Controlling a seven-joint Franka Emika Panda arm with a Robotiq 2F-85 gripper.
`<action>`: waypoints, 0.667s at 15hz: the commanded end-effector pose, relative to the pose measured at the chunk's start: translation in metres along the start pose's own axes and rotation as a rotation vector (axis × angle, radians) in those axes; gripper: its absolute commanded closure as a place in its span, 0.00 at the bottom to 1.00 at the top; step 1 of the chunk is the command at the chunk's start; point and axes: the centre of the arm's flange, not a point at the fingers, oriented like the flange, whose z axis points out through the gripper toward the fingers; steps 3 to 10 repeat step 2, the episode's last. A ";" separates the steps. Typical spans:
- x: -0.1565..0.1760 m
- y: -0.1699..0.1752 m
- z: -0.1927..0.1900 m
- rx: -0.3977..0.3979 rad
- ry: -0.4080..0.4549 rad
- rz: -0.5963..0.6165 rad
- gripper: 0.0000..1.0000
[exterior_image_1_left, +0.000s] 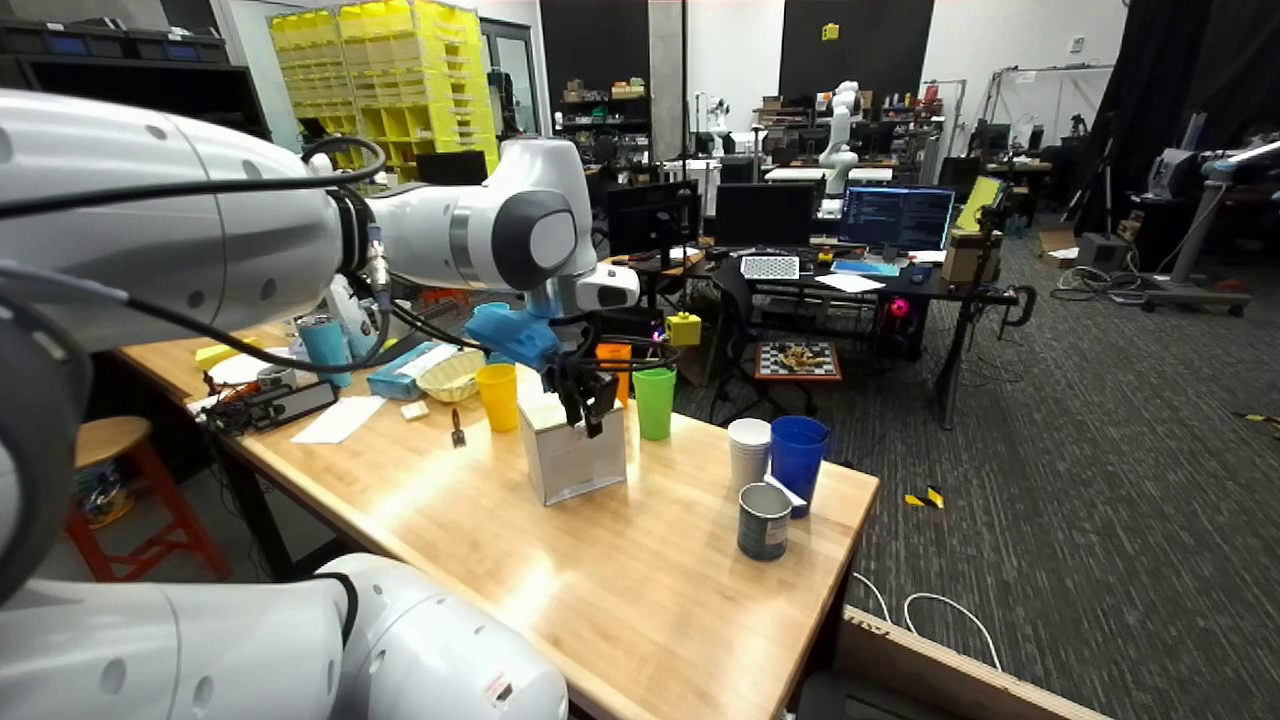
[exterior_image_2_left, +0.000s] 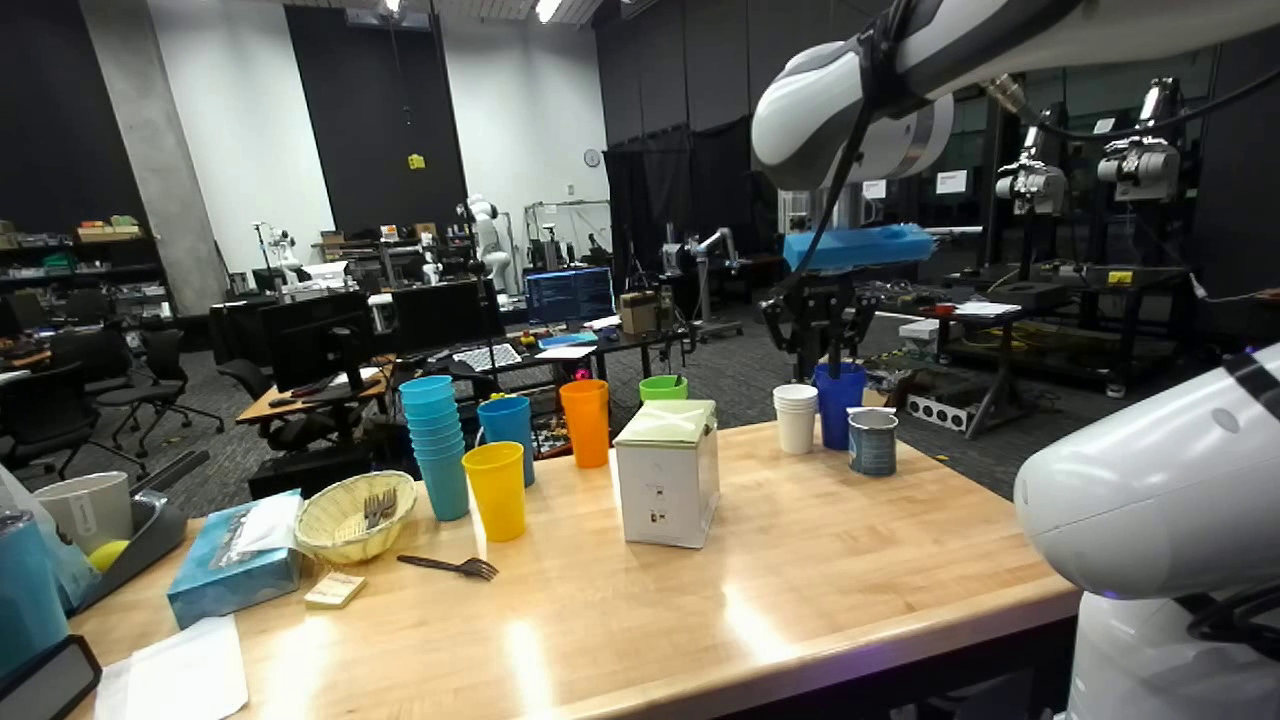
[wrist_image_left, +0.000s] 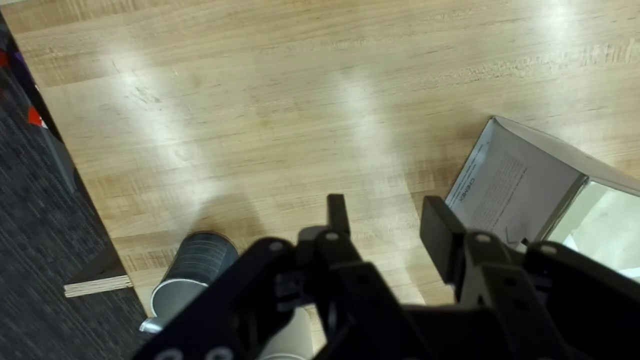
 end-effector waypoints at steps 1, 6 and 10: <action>0.000 0.000 0.000 0.000 0.000 0.000 0.56; 0.000 0.000 0.000 0.000 0.000 0.000 0.56; 0.000 0.000 0.000 0.000 0.000 0.000 0.56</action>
